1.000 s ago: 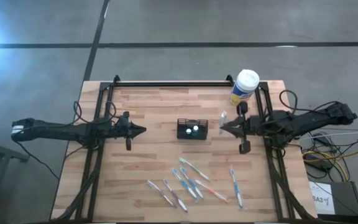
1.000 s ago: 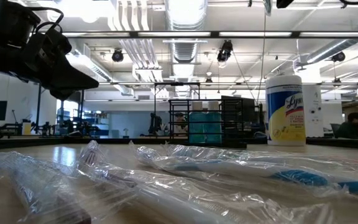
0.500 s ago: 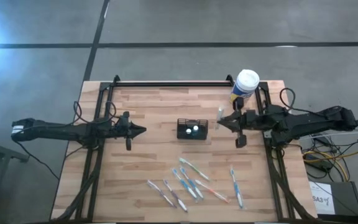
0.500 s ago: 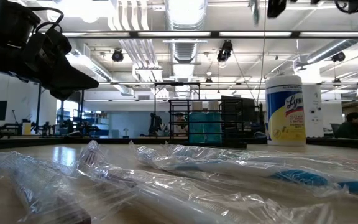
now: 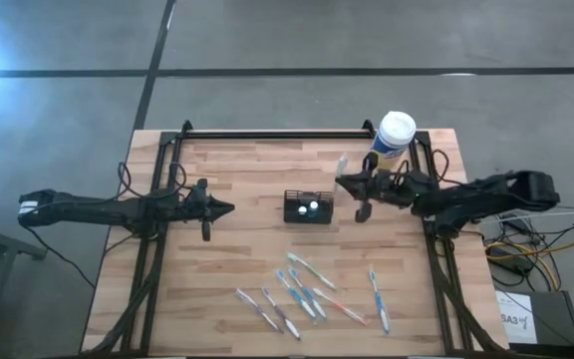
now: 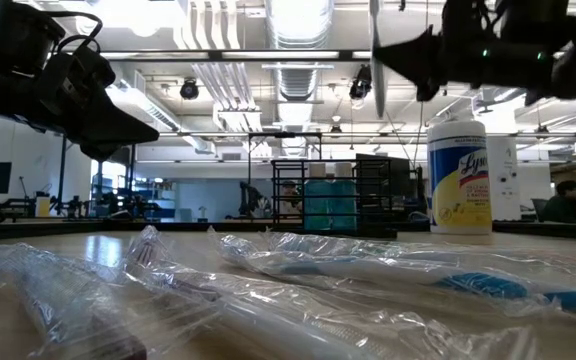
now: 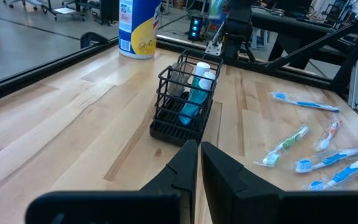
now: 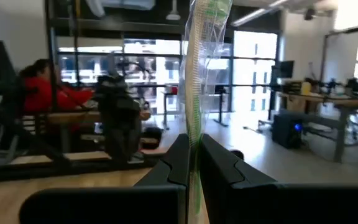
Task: Pick & Place toothbrushing station
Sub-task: Put the right green toothbrush into the wire organizer
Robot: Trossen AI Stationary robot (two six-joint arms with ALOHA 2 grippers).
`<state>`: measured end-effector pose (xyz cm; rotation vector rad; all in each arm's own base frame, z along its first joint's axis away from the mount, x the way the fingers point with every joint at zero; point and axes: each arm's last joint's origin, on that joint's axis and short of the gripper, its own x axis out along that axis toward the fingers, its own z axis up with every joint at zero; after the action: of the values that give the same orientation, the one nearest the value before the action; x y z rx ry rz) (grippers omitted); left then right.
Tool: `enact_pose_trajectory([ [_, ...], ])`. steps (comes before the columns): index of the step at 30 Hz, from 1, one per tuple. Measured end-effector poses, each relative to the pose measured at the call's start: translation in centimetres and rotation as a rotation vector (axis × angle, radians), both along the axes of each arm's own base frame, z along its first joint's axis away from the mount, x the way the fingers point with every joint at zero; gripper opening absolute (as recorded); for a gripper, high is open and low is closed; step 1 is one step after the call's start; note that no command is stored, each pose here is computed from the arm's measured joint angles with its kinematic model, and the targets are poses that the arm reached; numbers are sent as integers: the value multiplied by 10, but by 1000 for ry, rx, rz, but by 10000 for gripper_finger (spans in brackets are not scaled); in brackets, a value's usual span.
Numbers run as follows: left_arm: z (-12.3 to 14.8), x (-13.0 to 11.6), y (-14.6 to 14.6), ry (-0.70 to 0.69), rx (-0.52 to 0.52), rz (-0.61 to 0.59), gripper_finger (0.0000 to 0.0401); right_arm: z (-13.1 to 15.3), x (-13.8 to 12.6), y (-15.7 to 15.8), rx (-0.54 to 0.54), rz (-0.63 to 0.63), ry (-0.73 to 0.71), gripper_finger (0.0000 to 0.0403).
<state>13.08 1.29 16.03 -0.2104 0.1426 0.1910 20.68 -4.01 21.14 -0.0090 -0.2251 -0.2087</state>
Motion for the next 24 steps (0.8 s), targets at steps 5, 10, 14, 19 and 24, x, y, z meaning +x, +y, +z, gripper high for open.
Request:
enact_pose_trajectory([
  [5, 0, 0, 0, 0, 0, 0, 26, -22, 7, -6, 25, -20, 45, 13],
  [10, 0, 0, 0, 0, 0, 0, 26, -36, 21, -10, 33, -62, 89, 13],
  [14, 0, 0, 0, 1, 0, 0, 26, -48, 27, -12, 29, -87, 108, 13],
  [19, 0, 0, 0, 4, -1, -1, 26, -60, 28, -12, 56, -104, 120, 13],
  [24, -2, 0, 0, 25, -2, -2, 26, -71, 29, -9, 56, -97, 146, 13],
])
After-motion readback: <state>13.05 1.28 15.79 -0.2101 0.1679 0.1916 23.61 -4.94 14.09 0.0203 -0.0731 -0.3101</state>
